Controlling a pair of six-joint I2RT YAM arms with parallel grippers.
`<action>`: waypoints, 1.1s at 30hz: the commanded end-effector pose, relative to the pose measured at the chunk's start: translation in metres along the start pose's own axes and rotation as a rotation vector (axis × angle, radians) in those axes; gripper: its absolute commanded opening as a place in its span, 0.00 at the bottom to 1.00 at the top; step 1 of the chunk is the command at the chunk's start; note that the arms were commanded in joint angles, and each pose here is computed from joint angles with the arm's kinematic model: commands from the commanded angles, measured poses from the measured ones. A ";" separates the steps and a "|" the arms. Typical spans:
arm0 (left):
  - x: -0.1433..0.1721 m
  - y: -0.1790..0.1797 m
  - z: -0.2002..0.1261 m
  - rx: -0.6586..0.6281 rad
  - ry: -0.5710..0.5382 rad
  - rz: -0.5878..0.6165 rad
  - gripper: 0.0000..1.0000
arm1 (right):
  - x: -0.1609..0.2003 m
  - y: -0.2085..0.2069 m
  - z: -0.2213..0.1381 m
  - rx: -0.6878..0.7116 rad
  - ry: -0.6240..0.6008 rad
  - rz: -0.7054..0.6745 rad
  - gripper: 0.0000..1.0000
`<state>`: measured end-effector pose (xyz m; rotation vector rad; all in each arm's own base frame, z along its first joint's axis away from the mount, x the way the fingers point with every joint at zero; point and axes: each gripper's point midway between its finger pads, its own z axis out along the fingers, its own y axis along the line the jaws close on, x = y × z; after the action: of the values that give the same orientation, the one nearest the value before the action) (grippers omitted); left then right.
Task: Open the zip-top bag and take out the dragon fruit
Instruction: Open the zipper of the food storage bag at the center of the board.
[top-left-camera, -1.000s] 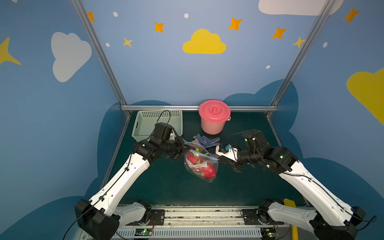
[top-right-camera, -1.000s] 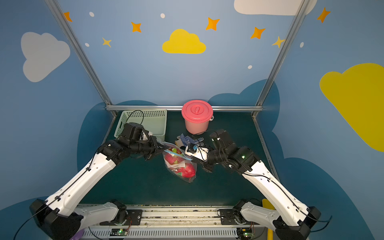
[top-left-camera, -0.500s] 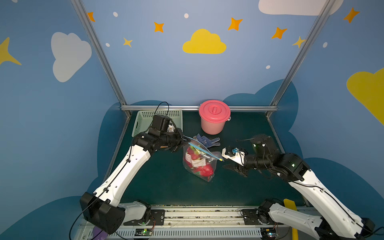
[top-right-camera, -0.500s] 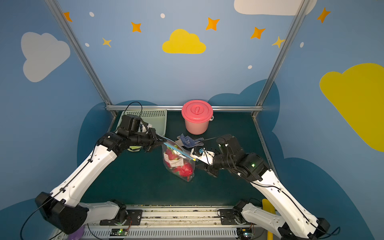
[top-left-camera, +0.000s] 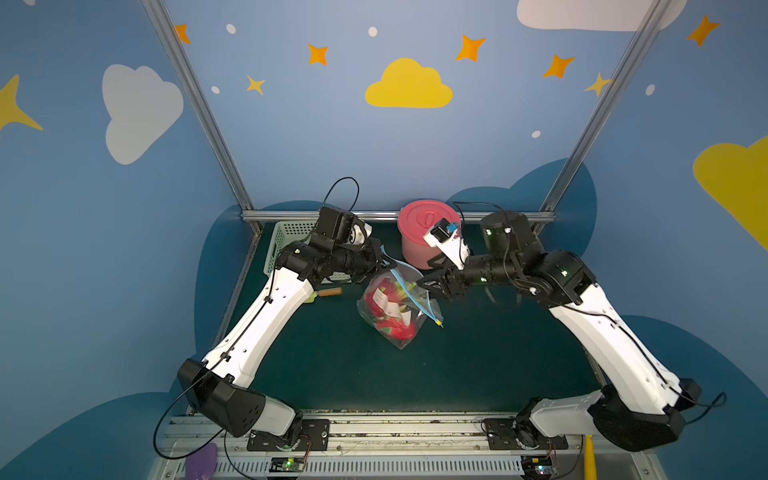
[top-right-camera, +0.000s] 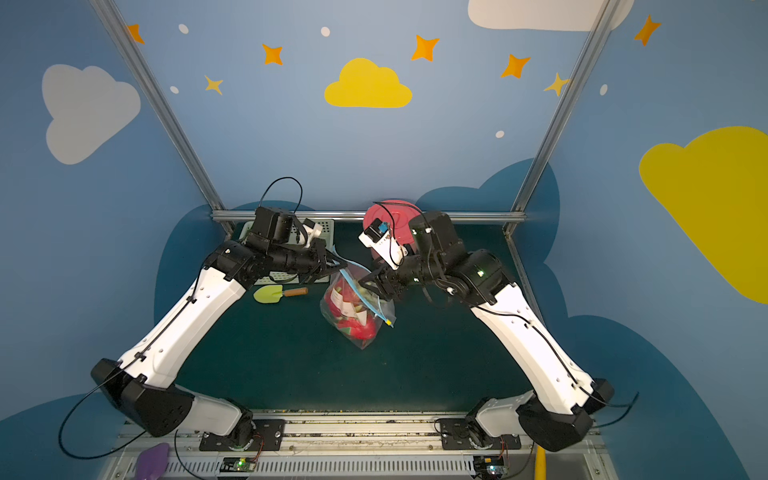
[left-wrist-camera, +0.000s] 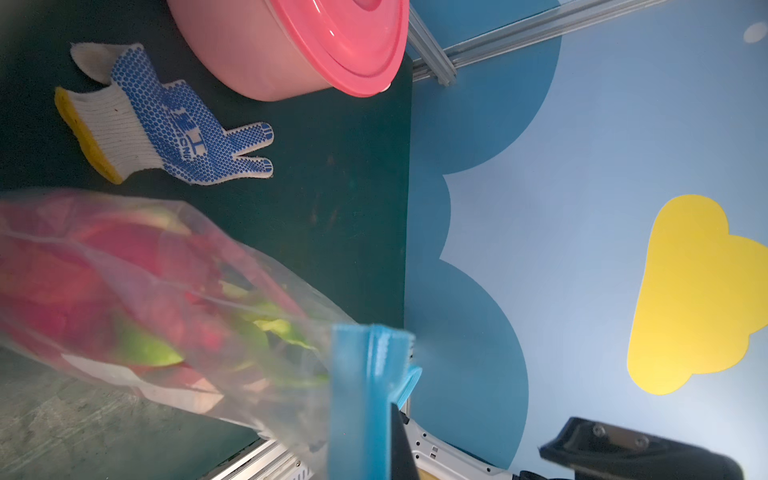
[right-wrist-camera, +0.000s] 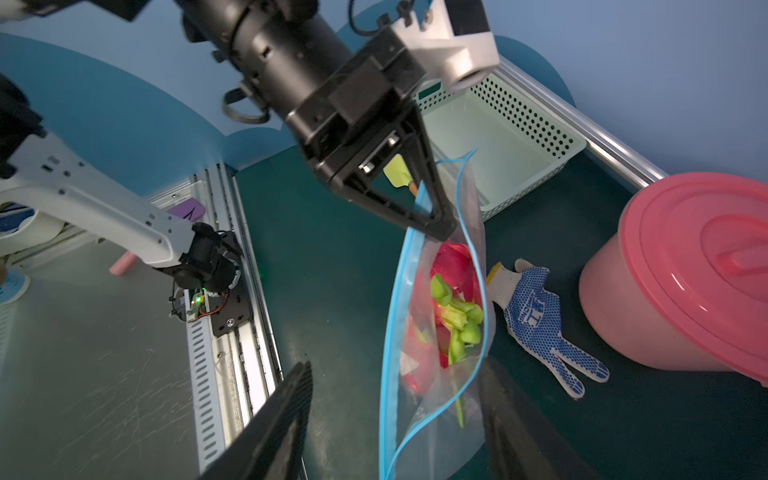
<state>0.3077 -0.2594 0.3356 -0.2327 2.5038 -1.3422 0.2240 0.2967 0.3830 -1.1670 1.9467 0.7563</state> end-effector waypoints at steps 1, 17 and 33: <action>0.004 -0.014 -0.003 0.044 0.009 0.069 0.04 | 0.033 -0.010 0.012 0.044 0.163 0.081 0.62; 0.022 0.015 0.002 -0.077 0.082 0.064 0.04 | 0.060 -0.051 0.065 0.179 0.336 0.217 0.18; 0.007 0.074 -0.089 -0.651 0.007 0.210 0.04 | -0.034 0.006 0.085 -0.119 0.061 0.384 0.00</action>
<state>0.2829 -0.1883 0.3103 -0.1267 2.7813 -0.6742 0.2587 0.3665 0.3264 -0.9761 2.3227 0.8954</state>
